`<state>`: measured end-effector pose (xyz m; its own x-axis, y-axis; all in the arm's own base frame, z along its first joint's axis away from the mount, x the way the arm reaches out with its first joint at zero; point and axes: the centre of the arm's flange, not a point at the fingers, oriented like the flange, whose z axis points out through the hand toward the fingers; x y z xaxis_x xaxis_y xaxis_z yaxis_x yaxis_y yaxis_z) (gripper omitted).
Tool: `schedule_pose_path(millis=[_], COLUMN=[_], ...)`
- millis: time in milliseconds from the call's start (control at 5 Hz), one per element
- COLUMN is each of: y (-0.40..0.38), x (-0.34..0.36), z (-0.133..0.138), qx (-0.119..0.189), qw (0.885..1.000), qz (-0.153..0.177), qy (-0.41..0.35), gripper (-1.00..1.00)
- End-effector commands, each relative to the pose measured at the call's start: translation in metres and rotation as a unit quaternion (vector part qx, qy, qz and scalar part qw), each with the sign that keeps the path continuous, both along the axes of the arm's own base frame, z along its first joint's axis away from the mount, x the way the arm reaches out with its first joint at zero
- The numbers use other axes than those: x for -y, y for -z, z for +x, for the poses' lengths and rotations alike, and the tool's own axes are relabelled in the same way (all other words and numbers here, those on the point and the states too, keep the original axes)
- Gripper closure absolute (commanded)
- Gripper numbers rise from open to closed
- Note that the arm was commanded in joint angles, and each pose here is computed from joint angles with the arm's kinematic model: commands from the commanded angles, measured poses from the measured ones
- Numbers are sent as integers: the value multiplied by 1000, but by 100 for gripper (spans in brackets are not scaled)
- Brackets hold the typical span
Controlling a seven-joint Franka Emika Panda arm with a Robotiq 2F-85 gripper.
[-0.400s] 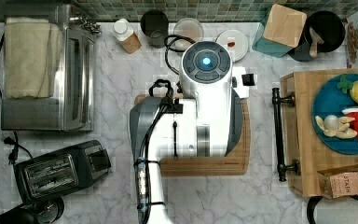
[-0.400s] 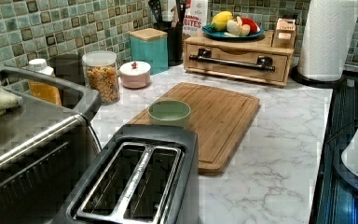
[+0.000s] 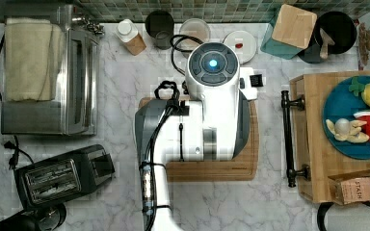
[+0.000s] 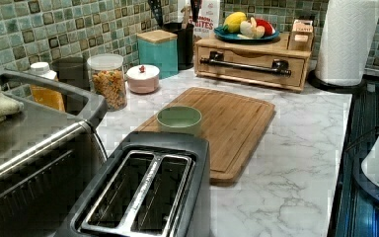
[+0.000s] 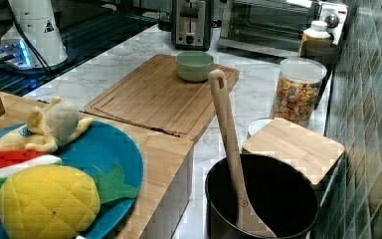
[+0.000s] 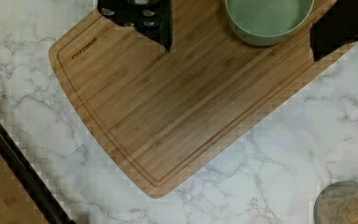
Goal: Open the drawer.
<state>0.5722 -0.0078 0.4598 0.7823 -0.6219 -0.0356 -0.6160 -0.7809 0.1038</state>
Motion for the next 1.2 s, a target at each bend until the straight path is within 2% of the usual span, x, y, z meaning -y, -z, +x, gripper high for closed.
schedule_pose_path(millis=[200,400,600,800,1000,1200], y=[1,6,14,23,36,51], x=[41,92,125,141,146,153], z=[-8,-12,-20,-31,-45,-61], qx=[-28,-29,-24,-24,-27,-17], qw=[991,971,955,945,943,942], qz=[18,5,-7,-30,-55,-71], qy=[-126,-236,-297,-324,-326,-328], gripper=[-100,-100,-100,-100,-100,-100])
